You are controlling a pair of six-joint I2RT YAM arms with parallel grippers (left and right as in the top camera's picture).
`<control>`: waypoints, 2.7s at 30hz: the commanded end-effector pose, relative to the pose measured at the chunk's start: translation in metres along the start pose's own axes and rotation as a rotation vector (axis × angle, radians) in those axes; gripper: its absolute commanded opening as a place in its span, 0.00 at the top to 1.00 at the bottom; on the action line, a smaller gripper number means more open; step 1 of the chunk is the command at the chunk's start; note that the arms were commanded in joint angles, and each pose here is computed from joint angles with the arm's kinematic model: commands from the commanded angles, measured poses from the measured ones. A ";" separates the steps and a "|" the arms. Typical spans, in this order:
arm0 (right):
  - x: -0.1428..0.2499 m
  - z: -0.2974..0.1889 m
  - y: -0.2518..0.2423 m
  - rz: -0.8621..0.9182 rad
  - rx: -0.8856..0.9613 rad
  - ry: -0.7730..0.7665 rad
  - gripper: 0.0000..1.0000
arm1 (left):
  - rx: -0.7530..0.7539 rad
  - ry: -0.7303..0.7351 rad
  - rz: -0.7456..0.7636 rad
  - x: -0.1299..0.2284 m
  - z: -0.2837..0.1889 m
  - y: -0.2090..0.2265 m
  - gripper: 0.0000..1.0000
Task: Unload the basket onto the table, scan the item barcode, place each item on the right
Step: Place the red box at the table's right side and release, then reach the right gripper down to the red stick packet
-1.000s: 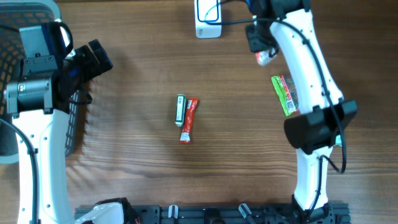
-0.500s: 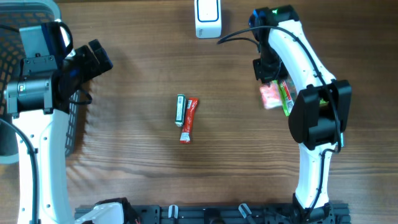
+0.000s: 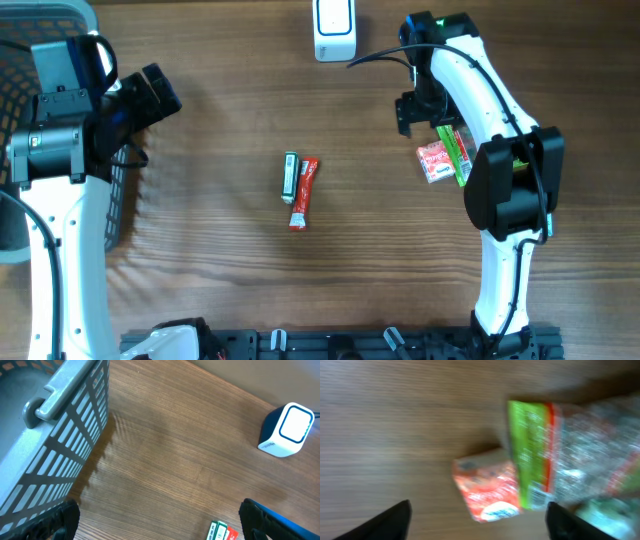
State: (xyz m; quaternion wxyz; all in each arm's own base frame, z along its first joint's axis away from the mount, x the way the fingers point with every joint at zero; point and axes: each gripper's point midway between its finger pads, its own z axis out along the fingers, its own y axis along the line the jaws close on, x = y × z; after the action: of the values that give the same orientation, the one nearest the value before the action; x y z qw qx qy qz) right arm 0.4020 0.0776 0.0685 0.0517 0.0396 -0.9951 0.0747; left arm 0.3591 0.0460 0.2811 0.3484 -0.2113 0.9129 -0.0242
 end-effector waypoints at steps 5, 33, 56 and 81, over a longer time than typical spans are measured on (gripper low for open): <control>-0.014 -0.020 0.083 -0.029 -0.490 -0.039 0.00 | -0.003 -0.020 0.017 -0.005 -0.005 0.001 0.00; 0.047 -0.026 0.222 0.078 -0.309 -0.031 0.57 | -0.002 -0.020 0.017 -0.005 -0.005 0.001 0.00; 0.071 0.008 0.234 0.105 -0.222 -0.010 0.62 | -0.003 -0.020 0.017 -0.005 -0.005 0.001 0.00; 0.049 0.047 0.181 -0.031 -0.057 -0.124 0.79 | -0.002 -0.020 0.017 -0.005 -0.005 0.001 0.00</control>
State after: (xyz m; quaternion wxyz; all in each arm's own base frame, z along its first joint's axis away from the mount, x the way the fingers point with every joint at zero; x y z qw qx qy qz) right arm 0.3063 0.2861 -0.0029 0.0267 0.0025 -0.9996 -0.0056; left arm 0.3591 0.0460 0.2810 0.3482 -0.2114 0.9130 -0.0242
